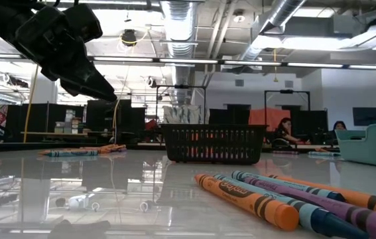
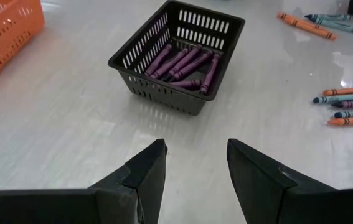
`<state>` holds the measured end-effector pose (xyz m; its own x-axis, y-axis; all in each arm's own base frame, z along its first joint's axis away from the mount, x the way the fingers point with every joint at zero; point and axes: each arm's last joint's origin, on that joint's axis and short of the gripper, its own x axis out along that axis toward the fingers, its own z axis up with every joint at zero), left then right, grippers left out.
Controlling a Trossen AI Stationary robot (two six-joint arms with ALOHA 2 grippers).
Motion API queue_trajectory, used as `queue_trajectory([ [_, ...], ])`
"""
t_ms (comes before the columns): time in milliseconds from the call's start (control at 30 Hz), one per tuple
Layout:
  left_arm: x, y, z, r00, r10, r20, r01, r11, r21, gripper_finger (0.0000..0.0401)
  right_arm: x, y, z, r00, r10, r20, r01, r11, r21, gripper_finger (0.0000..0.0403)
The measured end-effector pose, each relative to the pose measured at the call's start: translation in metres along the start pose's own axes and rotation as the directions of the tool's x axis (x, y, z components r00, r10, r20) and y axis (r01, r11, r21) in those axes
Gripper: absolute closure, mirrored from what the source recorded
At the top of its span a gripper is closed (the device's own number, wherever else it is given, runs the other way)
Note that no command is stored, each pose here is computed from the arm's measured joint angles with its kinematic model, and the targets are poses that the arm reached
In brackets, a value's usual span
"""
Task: Sort crayons
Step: Put the orange crayon into the orange bin
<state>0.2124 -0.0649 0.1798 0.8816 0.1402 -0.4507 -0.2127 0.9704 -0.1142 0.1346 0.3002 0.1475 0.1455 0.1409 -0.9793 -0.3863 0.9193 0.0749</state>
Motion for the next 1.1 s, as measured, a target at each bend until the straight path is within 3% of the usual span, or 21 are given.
queue_trajectory([
  [367,0.000,-0.001,0.000,1.000,-0.022,-0.010,0.023,1.000,0.015,0.0242,-0.006,0.004,0.007,0.998,0.060,-0.023,-0.060,0.998,0.011,0.0401],
  [700,0.000,-0.001,-0.003,0.996,-0.068,-0.065,0.069,0.997,0.024,0.0242,-0.040,0.002,0.049,0.992,0.098,0.075,-0.098,0.995,0.000,0.0402],
  [867,0.000,-0.001,-0.004,0.996,-0.065,-0.068,0.067,0.997,0.029,0.0242,-0.055,-0.015,0.075,0.987,0.031,0.157,-0.036,0.999,0.031,0.0402],
  [1100,0.000,-0.001,-0.003,0.997,-0.053,-0.062,0.057,0.997,0.053,0.0242,-0.068,-0.062,0.112,0.955,-0.137,0.263,0.114,0.988,0.101,0.0403],
])
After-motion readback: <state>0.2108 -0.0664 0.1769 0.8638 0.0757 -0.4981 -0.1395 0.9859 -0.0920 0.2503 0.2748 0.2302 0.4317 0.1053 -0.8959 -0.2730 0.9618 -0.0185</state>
